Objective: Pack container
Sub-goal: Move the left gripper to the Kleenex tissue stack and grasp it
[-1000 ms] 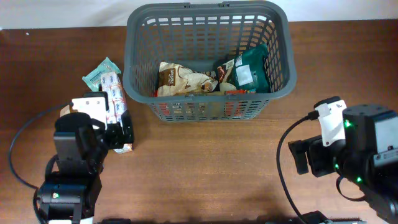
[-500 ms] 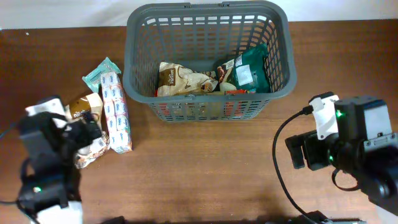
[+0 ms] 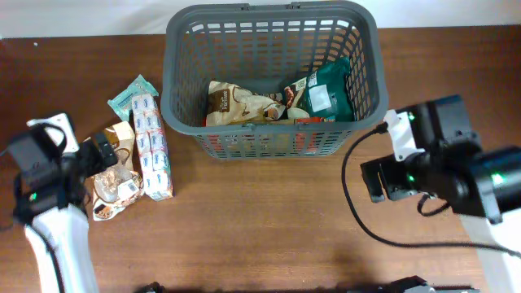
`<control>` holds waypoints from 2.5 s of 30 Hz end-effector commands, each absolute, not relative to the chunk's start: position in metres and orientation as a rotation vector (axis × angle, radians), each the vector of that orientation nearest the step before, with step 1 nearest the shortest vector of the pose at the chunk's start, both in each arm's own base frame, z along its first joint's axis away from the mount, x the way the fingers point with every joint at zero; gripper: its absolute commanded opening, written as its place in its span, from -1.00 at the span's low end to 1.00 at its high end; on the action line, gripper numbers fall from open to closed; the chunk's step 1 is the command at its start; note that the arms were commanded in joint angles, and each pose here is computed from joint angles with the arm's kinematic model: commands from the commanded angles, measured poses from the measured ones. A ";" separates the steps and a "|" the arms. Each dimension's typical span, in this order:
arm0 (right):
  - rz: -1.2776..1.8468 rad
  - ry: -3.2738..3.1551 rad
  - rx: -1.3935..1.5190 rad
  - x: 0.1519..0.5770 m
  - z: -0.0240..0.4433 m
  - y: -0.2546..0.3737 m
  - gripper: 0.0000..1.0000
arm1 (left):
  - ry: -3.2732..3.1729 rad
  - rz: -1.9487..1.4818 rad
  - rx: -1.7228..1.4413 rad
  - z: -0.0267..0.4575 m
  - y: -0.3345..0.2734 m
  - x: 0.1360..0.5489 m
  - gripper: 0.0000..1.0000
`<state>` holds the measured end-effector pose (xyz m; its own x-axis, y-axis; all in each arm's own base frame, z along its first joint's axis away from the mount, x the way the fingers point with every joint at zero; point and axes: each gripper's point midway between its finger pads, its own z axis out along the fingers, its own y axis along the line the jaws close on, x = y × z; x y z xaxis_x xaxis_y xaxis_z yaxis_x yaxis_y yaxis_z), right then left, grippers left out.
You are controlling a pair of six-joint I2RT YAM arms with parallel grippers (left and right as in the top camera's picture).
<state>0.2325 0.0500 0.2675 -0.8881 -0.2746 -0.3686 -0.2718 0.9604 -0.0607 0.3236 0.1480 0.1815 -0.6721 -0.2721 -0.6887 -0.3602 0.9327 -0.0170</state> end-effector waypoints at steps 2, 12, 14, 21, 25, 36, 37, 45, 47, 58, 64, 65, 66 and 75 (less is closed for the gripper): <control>-0.024 2.789 -0.378 0.240 0.254 0.049 0.98 | 2.392 0.017 -0.365 0.155 0.135 0.350 1.00; -0.047 2.931 -0.403 0.258 0.220 0.054 0.98 | 2.485 -0.145 -0.014 0.107 0.089 0.378 1.00; -0.052 2.958 -0.408 0.261 0.213 0.054 0.98 | 2.502 -0.161 0.016 0.098 0.080 0.382 1.00; -0.064 3.028 -0.420 0.267 0.195 0.056 0.98 | 2.557 -0.194 0.008 0.067 0.068 0.390 1.00; -0.070 3.056 -0.424 0.269 0.188 0.056 0.98 | 2.590 -0.177 0.005 0.052 0.063 0.394 1.00; -0.294 3.045 -0.420 0.276 0.187 0.032 0.98 | 2.633 -0.081 0.047 0.037 0.053 0.397 0.79; -0.295 3.045 -0.420 0.276 0.187 0.031 0.98 | 2.634 -0.063 0.049 0.037 0.053 0.398 0.78; -0.295 3.045 -0.420 0.276 0.187 0.031 0.98 | 2.642 -0.055 0.022 0.025 0.053 0.403 0.30; -0.295 3.045 -0.420 0.276 0.187 0.031 0.98 | 2.643 -0.054 0.022 0.024 0.053 0.403 0.16; -0.294 3.045 -0.420 0.276 0.187 0.032 0.98 | 2.598 -0.022 -0.017 0.040 0.058 0.411 -0.45; -0.295 3.045 -0.420 0.276 0.187 0.031 0.98 | 2.453 0.054 -0.021 0.100 0.067 0.426 -0.48; -0.295 3.045 -0.420 0.276 0.187 0.031 0.98 | 2.419 0.081 -0.027 0.117 0.070 0.427 -0.48; -0.295 3.045 -0.419 0.276 0.187 0.031 0.99 | 2.396 0.094 -0.029 0.129 0.072 0.427 -0.49; -0.294 3.045 -0.420 0.276 0.187 0.032 0.98 | 2.242 0.160 -0.040 0.209 0.073 0.404 -0.54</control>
<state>0.2809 0.0445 0.1986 -0.9424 -0.3202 -0.0971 -0.3028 0.9396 -0.1598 0.4089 0.0689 0.1834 -0.6632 0.0282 -0.7479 -0.0491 0.9955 0.0811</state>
